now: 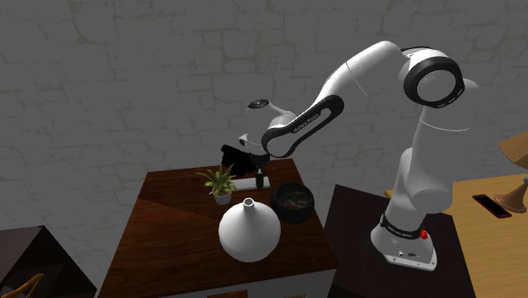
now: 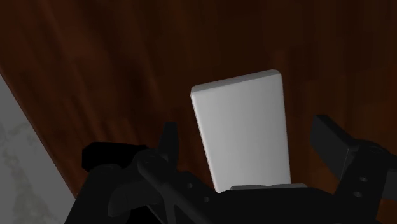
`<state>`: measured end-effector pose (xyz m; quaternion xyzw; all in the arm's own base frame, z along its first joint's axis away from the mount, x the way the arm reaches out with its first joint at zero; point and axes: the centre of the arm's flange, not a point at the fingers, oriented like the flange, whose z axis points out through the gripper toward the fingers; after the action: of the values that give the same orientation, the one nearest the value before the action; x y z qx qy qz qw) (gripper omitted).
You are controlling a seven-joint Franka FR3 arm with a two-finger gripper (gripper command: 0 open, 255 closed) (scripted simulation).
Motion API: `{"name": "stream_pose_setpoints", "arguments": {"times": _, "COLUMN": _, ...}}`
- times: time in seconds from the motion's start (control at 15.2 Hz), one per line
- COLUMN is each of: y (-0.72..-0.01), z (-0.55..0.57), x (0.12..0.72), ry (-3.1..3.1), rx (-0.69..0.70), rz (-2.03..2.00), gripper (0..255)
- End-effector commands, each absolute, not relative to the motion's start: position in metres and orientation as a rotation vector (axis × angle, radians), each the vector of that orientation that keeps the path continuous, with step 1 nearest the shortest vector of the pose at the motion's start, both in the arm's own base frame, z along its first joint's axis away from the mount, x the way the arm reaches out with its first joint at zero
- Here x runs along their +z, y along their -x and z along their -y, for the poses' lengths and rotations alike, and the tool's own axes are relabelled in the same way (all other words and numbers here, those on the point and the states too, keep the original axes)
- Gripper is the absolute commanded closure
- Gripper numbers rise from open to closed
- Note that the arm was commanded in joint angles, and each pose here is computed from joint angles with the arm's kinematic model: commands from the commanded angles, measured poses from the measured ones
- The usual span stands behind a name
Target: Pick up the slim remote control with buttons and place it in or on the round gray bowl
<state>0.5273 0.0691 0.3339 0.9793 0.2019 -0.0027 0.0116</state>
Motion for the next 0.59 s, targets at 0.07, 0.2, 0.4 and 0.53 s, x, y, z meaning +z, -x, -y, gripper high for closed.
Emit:
{"name": "stream_pose_setpoints", "arguments": {"times": 0.07, "y": -0.5278, "z": -0.0684, "x": 0.3319, "ry": -3.054, "rx": -0.011, "rz": -0.629, "gripper": 255}}
{"name": "stream_pose_setpoints", "arguments": {"times": 0.2, "y": -0.5274, "z": -0.0687, "x": 0.3314, "ry": -3.054, "rx": -0.011, "rz": -0.629, "gripper": 255}}
{"name": "stream_pose_setpoints", "arguments": {"times": 0.4, "y": -0.5277, "z": -0.0687, "x": 0.3316, "ry": -3.054, "rx": -0.011, "rz": -0.629, "gripper": 255}}
{"name": "stream_pose_setpoints", "arguments": {"times": 0.53, "y": -0.5279, "z": -0.0684, "x": 0.3314, "ry": -3.054, "rx": -0.011, "rz": -0.629, "gripper": 255}}
